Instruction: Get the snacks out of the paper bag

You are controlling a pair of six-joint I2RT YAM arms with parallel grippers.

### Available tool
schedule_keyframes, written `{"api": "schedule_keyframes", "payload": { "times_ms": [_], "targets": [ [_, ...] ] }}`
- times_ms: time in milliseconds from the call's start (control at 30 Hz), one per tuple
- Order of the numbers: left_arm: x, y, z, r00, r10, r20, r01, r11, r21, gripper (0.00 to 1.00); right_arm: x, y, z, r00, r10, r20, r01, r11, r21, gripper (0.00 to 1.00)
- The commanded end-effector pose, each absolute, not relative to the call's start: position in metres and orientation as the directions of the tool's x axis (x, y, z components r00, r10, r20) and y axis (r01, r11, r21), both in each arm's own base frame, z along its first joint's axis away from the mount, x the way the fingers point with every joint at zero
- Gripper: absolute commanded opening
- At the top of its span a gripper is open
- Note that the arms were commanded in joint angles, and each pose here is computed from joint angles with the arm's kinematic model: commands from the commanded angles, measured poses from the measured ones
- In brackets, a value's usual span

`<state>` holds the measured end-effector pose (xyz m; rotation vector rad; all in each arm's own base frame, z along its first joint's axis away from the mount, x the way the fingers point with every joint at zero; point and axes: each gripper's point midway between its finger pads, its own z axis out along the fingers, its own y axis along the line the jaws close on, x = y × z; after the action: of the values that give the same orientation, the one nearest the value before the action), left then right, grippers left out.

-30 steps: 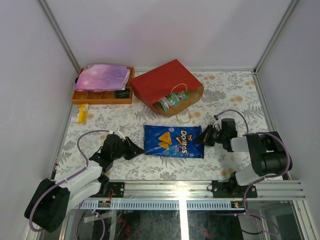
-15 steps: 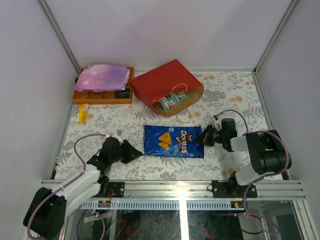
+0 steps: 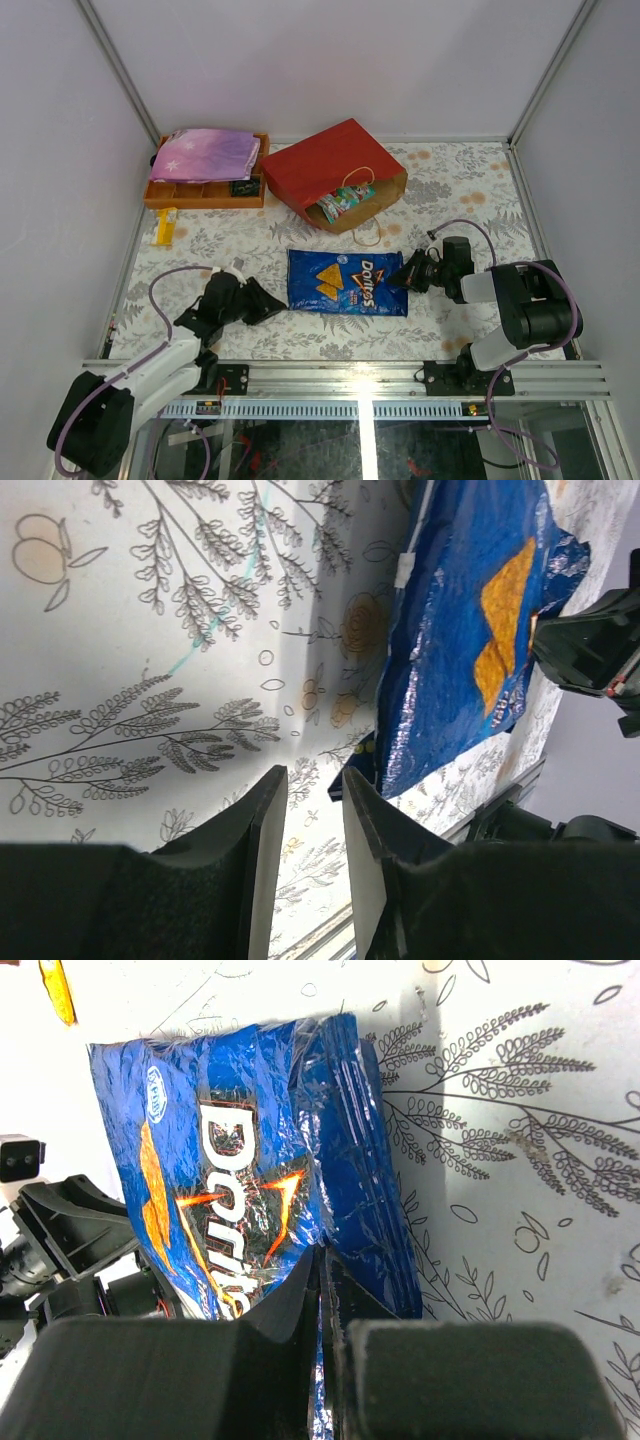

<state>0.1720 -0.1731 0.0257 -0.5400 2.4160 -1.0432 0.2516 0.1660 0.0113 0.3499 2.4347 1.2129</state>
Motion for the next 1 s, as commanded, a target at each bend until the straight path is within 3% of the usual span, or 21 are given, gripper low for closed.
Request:
{"api": "schedule_keyframes", "payload": {
  "times_ms": [0,167,467,800,967],
  "targets": [
    [0.182,-0.182,0.051,-0.805,-0.535,-0.257,-0.118,0.568,-0.815,0.28,0.25,0.159,-0.003,-0.89,0.391,-0.234,0.076,0.633,0.771,0.0],
    [0.178,-0.19,0.055,-0.814,-0.54,-0.214,-0.114,0.509,-0.853,0.29,0.25,0.159,-0.002,-0.89,0.391,-0.234,0.075,0.631,0.772,0.0],
    [0.175,-0.189,0.039,-0.836,-0.518,-0.18,-0.158,0.542,-0.825,0.19,0.248,0.159,-0.002,-0.892,0.387,-0.234,0.072,0.633,0.771,0.0],
    [0.179,-0.172,0.033,-0.823,-0.511,-0.246,-0.17,0.636,-0.753,0.24,0.249,0.159,-0.004,-0.893,0.387,-0.23,0.075,0.631,0.772,0.0],
    [0.178,-0.172,0.035,-0.825,-0.514,-0.235,-0.167,0.618,-0.768,0.25,0.248,0.159,-0.004,-0.893,0.387,-0.229,0.076,0.631,0.772,0.0]
  ]
}}
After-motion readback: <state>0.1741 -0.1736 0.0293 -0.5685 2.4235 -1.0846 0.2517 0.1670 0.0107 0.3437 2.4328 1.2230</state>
